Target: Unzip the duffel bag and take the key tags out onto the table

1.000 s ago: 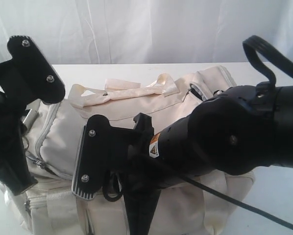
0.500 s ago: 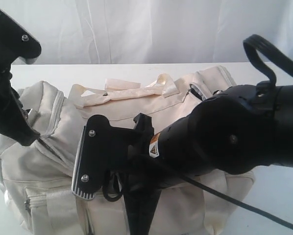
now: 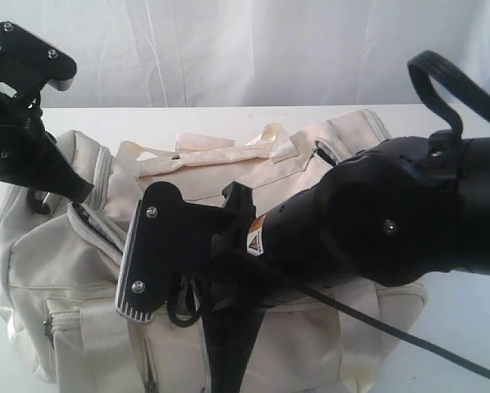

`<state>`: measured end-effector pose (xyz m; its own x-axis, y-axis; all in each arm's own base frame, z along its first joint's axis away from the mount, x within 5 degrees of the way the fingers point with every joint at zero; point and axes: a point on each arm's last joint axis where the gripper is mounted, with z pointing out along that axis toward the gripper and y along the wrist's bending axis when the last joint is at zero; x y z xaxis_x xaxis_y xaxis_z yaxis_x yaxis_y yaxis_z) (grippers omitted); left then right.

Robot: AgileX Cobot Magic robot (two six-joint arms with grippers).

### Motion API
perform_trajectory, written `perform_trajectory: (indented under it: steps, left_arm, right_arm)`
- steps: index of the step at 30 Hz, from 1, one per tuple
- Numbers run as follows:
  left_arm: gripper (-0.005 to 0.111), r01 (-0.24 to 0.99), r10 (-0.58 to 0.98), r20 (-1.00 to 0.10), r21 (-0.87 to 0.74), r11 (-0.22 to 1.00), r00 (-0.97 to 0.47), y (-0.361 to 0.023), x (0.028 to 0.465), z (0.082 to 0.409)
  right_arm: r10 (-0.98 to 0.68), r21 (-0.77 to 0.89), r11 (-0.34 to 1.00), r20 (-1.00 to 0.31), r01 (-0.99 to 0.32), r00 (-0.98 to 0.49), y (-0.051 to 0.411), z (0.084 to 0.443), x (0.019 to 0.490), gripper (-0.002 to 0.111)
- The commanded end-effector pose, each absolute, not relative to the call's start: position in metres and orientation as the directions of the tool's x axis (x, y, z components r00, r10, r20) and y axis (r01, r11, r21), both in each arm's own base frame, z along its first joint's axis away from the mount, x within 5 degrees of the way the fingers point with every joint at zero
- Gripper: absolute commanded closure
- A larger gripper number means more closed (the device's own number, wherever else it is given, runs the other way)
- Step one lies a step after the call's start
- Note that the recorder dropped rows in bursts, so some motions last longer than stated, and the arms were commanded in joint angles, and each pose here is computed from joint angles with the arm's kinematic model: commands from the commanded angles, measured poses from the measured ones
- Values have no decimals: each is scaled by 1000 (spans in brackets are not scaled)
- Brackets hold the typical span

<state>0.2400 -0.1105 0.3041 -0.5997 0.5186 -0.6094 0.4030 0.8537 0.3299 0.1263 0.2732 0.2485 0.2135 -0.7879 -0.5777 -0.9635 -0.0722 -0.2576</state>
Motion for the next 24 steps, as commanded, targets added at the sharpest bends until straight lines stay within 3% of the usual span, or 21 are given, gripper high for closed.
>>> perform_trajectory:
  steps: [1, 4, 9, 13, 17, 21, 23, 24]
  left_arm:
    - [107, 356, 526, -592, 388, 850, -611, -94, 238, 315]
    - [107, 387, 552, -561, 395, 833, -617, -90, 228, 320]
    - [107, 381, 577, -605, 433, 817, -549, -86, 222, 333]
    - [107, 378, 523, -617, 362, 852, -588, -85, 213, 336]
    - [107, 474, 517, -607, 248, 845, -604, -90, 196, 338]
    - [107, 608, 544, -599, 116, 785, -587, -98, 174, 342]
    - [107, 659, 564, -583, 64, 750, -585, -100, 165, 342]
    - [107, 687, 580, -562, 27, 726, -590, -100, 158, 342]
  right_arm:
    - [-847, -164, -135, -493, -977, 200, 264, 238, 117, 108]
    - [-847, -164, -135, -493, -977, 200, 264, 238, 117, 108]
    - [-847, -164, -135, -493, -977, 200, 264, 238, 117, 108]
    - [-845, -167, -134, -495, -977, 200, 264, 238, 117, 108]
    - [-841, -167, -116, -507, -979, 187, 265, 238, 118, 106]
    - [-828, -158, -60, -543, -986, 137, 269, 244, 120, 85]
    - [-816, -148, -20, -569, -989, 101, 272, 251, 122, 67]
    - [-798, -161, -10, -593, -987, 105, 274, 261, 123, 53]
